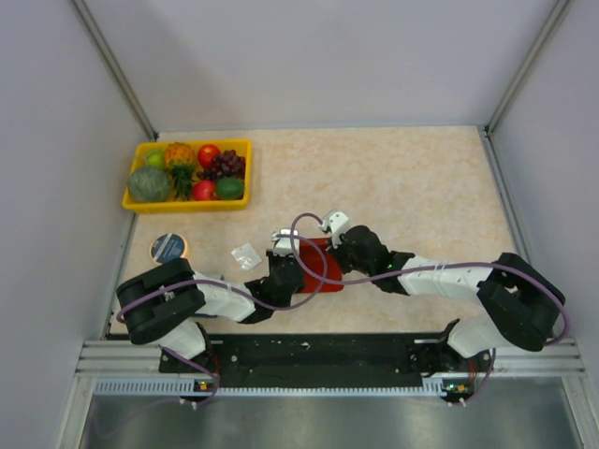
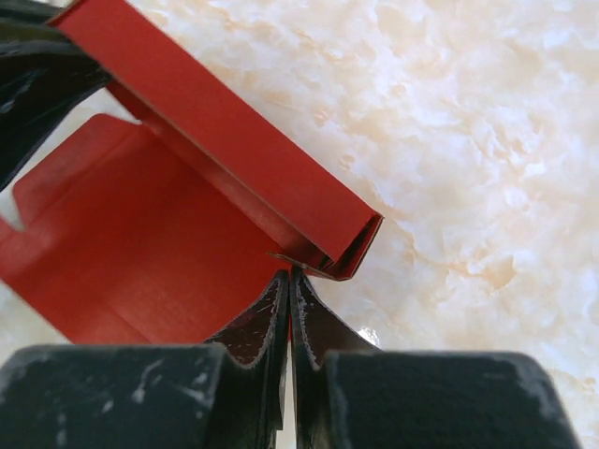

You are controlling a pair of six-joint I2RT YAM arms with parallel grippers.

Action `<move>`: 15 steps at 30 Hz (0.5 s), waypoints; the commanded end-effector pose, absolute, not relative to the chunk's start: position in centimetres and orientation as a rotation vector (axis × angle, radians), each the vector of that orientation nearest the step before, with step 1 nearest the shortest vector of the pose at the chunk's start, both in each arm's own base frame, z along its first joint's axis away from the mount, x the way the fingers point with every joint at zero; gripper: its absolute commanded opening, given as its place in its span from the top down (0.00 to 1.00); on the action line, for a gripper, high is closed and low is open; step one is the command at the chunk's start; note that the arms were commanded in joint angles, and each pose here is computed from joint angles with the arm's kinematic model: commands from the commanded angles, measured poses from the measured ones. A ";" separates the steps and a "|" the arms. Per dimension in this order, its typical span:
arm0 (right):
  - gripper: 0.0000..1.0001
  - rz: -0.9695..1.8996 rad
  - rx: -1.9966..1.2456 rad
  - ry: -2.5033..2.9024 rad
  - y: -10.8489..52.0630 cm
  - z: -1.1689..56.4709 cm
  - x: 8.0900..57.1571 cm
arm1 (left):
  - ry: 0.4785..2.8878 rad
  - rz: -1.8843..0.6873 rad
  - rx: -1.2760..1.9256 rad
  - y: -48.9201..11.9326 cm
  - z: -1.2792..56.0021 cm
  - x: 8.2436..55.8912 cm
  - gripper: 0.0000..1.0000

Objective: Fold the paper box

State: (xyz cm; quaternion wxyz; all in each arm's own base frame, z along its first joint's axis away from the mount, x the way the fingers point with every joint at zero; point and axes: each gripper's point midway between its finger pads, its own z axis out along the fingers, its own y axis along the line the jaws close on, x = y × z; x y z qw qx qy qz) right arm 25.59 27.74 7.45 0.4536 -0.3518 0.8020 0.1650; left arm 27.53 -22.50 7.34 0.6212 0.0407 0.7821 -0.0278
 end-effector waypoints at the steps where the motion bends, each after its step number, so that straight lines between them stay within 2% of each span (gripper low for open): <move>1: 0.99 0.251 -0.592 2.005 27.5 9.0 28.8 | 1.782 -0.110 0.071 -23.0 8.0 27.5 1.00; 11: 1.00 0.158 -0.519 2.012 26.0 8.7 29.5 | 1.780 -0.106 0.066 -23.0 8.0 27.6 1.00; 15: 1.00 0.244 -0.548 1.962 26.6 9.0 29.2 | 1.782 -0.101 0.065 -22.9 7.8 27.6 1.00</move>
